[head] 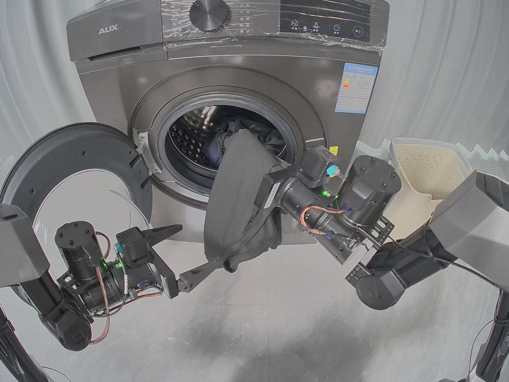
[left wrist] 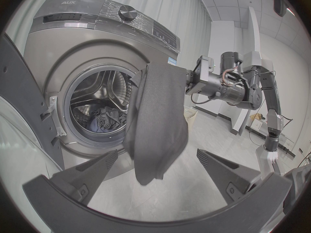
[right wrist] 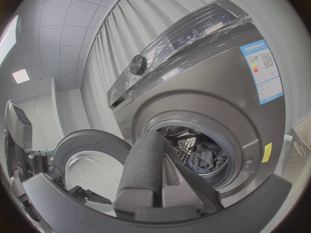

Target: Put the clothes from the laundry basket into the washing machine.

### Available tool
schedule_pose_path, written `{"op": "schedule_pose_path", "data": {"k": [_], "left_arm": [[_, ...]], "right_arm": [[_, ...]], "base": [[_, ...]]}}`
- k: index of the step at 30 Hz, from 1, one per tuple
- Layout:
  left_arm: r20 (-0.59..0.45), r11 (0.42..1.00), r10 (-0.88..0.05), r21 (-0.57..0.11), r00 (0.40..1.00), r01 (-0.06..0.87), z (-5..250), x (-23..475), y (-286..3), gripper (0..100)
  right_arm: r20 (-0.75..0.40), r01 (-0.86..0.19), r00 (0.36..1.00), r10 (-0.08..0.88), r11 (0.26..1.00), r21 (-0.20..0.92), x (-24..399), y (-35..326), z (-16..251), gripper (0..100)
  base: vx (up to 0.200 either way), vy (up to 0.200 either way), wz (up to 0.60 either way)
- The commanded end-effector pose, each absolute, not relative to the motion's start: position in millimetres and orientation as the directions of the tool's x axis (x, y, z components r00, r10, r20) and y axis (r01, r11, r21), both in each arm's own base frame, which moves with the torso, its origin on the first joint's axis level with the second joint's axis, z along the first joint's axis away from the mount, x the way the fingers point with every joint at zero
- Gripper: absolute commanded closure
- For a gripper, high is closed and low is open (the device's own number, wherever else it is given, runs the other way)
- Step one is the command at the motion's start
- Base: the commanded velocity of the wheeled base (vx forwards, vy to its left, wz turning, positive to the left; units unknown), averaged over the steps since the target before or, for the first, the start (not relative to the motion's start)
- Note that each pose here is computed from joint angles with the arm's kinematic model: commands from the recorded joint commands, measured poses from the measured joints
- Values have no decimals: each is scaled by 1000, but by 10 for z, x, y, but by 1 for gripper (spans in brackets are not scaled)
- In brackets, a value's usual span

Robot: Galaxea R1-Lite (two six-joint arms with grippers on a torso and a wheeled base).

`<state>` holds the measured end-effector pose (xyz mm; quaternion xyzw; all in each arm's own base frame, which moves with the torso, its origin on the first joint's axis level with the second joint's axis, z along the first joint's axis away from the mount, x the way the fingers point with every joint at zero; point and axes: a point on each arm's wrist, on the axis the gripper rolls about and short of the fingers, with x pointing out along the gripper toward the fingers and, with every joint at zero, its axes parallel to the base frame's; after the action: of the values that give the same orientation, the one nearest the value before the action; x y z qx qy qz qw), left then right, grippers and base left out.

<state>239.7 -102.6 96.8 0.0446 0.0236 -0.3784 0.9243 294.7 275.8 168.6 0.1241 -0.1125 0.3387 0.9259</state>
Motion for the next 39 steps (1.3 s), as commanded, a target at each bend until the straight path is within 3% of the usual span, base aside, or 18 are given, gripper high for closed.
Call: {"op": "schedule_pose_path", "data": {"k": [1, 13, 26, 33, 34, 39], "left_arm": [[-83, 701, -706, 58, 704, 710, 932, 2437, -1078, 0], [-20, 713, -699, 49, 714, 699, 1040, 2563, -1174, 0], [-33, 720, -692, 41, 722, 692, 969, 2647, -1203, 0], [-4, 773, -634, 26, 773, 634, 996, 2771, -1209, 0], [0, 775, -632, 26, 775, 632, 1004, 2780, -1208, 100], [43, 794, -608, 6, 793, 608, 1094, 2844, -1212, 100]], "right_arm": [[273, -686, 722, 636, 711, 155, 2829, 2918, 1612, 100], [239, -727, 685, 688, 668, 161, 2669, 3135, 1459, 100], [237, -746, 666, 708, 638, 190, 2477, 3276, 1453, 100], [253, -756, 655, 712, 622, 204, 2428, 3305, 1468, 100], [253, -754, 657, 710, 624, 205, 2436, 3295, 1470, 100], [233, -742, 671, 704, 639, 205, 2461, 3224, 1432, 100]], "base": [[0, 0, 0], [0, 0, 0], [0, 0, 0], [0, 0, 0], [0, 0, 0], [0, 0, 0]]}}
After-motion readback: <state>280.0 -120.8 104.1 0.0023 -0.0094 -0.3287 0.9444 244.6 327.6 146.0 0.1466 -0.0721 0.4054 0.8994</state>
